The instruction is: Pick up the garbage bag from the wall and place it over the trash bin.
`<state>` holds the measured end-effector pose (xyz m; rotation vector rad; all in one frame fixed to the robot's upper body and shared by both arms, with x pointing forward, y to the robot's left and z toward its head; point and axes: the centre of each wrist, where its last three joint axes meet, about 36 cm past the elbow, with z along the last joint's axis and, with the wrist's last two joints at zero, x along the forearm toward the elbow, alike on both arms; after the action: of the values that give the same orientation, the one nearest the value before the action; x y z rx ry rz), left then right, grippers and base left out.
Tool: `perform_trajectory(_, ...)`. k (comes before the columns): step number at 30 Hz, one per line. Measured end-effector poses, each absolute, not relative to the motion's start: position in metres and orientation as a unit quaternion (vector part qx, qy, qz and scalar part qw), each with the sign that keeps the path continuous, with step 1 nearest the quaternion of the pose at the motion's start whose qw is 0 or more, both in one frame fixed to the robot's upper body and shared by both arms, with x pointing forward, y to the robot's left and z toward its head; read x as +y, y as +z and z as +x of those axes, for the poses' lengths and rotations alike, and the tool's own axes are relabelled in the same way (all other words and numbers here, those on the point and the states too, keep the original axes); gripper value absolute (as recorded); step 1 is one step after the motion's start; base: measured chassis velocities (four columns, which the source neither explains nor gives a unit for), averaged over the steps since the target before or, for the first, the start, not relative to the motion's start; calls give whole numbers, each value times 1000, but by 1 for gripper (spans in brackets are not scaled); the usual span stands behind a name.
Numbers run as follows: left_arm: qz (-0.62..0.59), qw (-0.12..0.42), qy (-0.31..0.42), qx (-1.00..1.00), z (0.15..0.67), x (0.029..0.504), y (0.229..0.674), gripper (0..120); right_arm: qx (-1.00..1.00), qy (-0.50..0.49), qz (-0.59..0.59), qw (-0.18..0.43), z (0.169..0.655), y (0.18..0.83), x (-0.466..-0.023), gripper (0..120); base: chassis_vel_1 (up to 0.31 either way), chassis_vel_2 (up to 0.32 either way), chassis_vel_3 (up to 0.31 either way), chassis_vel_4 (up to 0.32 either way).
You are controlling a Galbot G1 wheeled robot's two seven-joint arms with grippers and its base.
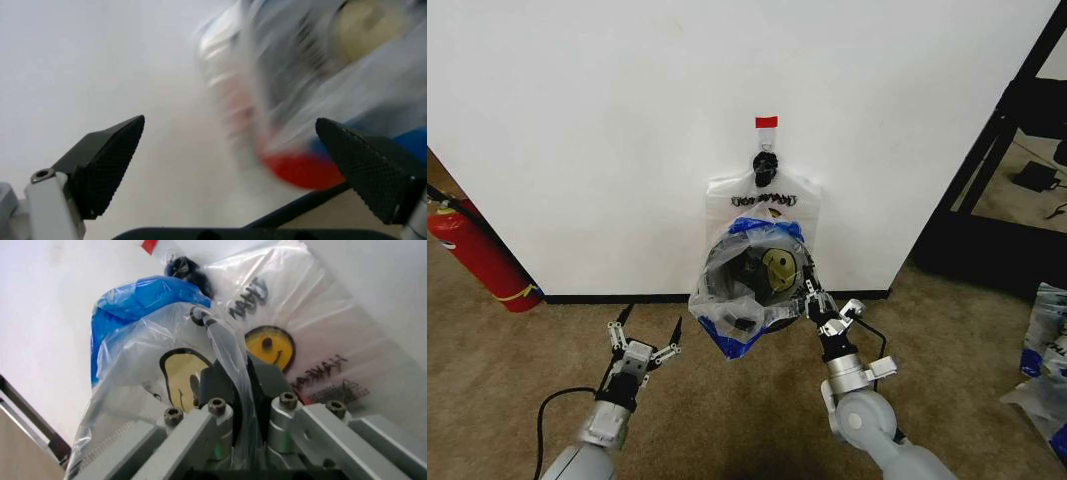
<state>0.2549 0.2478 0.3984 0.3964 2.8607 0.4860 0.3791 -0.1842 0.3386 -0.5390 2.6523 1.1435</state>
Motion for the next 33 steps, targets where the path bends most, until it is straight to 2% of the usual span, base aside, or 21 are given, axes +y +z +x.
perform_trajectory(5, 245, 113, 137, 953, 237, 235, 406, 100, 899, 387, -181, 100, 383, 338, -183, 1, 0, 0, 0, 0)
perform_trajectory(8, 307, 119, 178, 927, 243, 241, 384, 100, 898, 388, -182, 98, 383, 338, -180, 1, 0, 0, 0, 0)
perform_trajectory(12, 327, 124, 227, 909, 254, 246, 373, 100, 897, 390, -183, 96, 382, 337, -176, 1, 0, 0, 0, 0)
perform_trajectory(14, 326, 141, 281, 892, 267, 249, 373, 100, 897, 392, -182, 94, 379, 335, -174, 1, 0, 0, 0, 0)
perform_trajectory(15, 326, 141, 281, 892, 267, 249, 373, 100, 897, 392, -182, 94, 379, 335, -174, 1, 0, 0, 0, 0)
perform_trajectory(20, 319, 169, 371, 856, 283, 253, 380, 96, 897, 392, -184, 91, 375, 334, -169, 1, 0, 0, 0, 0)
perform_trajectory(24, 319, 177, 392, 845, 285, 254, 383, 93, 897, 392, -184, 92, 375, 335, -168, 1, 0, 0, 0, 0)
perform_trajectory(30, 325, 175, 406, 836, 280, 250, 376, 65, 894, 398, -182, 95, 374, 340, -165, 1, 0, 0, 0, 0)
perform_trajectory(33, 325, 173, 406, 836, 280, 248, 374, 58, 894, 399, -181, 94, 374, 340, -164, 1, 0, 0, 0, 0)
